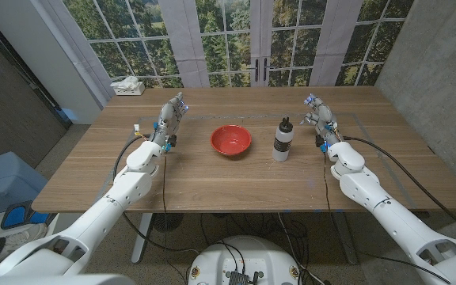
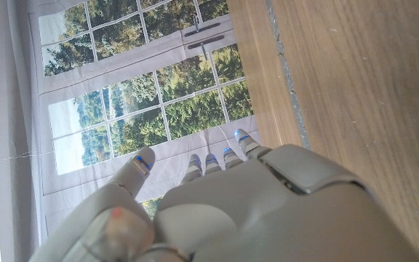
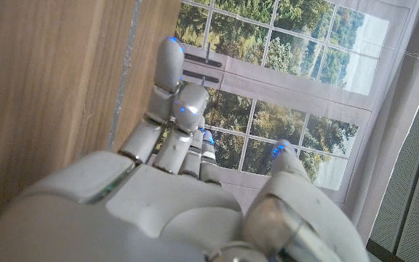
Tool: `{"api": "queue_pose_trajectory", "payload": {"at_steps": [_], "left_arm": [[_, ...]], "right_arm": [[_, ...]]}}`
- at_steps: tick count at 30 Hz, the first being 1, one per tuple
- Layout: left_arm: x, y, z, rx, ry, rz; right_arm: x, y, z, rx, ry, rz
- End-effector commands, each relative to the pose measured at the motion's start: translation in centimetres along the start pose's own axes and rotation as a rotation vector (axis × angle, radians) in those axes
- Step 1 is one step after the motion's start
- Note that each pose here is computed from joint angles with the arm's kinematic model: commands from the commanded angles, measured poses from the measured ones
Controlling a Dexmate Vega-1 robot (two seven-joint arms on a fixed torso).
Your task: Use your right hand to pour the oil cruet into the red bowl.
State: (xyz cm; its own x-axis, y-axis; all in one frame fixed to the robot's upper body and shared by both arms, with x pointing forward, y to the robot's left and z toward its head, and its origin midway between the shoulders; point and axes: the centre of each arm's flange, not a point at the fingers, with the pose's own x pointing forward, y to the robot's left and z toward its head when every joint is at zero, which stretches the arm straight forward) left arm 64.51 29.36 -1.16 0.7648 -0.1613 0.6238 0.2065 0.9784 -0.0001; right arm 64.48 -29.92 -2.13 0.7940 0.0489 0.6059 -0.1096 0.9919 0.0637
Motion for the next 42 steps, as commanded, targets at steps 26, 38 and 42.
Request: {"api": "queue_pose_trajectory", "payload": {"at_steps": [26,38,42], "left_arm": [[-1.3,0.1,1.0,0.012,-0.037,0.008],[-1.7,0.5,1.2,0.014,-0.045,0.015],[-1.8,0.6,1.2,0.012,-0.048,0.019]], "right_arm": [[-3.6,-1.7,0.5,-0.125,0.036,-0.111],[-4.7,-1.5,1.3,-0.213,0.082,-0.063],[-5.2,-1.4,1.7,-0.227,0.080,-0.067]]}}
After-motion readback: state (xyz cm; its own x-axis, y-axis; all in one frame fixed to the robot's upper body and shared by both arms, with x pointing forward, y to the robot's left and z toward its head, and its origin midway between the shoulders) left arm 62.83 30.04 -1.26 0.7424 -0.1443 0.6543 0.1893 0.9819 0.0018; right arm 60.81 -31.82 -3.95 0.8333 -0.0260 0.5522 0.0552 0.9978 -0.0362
